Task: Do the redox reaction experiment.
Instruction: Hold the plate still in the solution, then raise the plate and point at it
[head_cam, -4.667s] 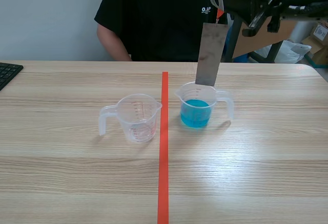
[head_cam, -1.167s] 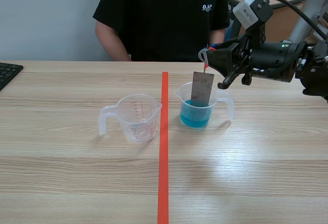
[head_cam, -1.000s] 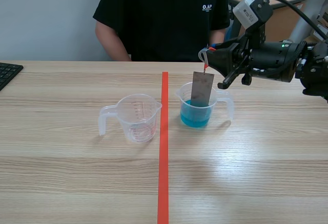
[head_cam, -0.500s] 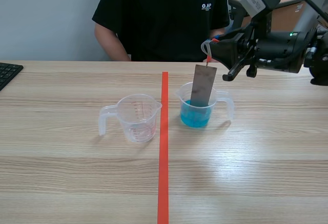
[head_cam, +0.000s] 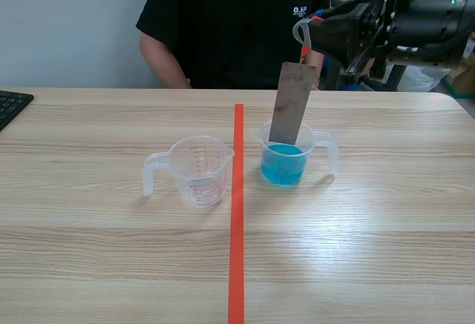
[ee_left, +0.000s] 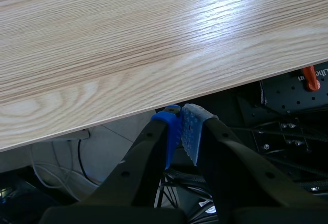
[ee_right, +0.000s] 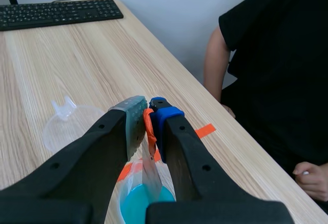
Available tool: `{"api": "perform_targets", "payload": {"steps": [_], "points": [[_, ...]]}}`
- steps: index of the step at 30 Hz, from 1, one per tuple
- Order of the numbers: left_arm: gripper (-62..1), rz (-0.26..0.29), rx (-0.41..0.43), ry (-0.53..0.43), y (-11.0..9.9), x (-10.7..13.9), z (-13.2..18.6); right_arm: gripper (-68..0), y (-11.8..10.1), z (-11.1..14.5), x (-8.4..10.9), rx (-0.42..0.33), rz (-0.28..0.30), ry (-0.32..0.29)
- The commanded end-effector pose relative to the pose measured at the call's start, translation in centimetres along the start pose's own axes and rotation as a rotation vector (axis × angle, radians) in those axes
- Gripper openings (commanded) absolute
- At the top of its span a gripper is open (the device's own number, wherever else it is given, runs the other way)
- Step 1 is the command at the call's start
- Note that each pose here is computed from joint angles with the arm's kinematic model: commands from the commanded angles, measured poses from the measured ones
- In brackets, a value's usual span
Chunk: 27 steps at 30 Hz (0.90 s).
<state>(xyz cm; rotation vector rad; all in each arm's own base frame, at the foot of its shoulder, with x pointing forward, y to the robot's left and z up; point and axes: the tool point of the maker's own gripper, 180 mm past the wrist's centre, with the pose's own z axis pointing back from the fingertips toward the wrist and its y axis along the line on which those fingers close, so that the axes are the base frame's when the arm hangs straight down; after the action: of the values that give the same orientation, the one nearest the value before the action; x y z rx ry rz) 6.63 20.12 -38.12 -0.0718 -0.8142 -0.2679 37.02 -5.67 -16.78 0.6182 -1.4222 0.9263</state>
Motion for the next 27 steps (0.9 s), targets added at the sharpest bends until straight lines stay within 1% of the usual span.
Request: {"api": "perform_targets", "payload": {"steps": [1,6,15,20,27], "points": [[-57.8,-0.001,0.000,-0.016,0.2,0.4,0.0,-65.8,-0.5,0.2,2.4,0.001,0.040,-0.046],[-57.8,-0.001,0.000,-0.016,0.2,0.4,0.0,-65.8,-0.8,0.7,4.2,-0.007,0.073,-0.070],[-57.8,-0.001,0.000,-0.016,0.2,0.4,0.0,-65.8,-1.5,1.6,6.7,-0.033,0.061,-0.102],[-57.8,-0.001,0.000,-0.016,0.2,0.4,0.0,-65.8,-1.4,1.8,7.5,-0.031,0.061,-0.097],[-57.8,-0.001,-0.001,-0.016,0.1,0.4,0.0,-65.8,-1.4,2.2,8.8,-0.034,0.062,-0.121]]}}
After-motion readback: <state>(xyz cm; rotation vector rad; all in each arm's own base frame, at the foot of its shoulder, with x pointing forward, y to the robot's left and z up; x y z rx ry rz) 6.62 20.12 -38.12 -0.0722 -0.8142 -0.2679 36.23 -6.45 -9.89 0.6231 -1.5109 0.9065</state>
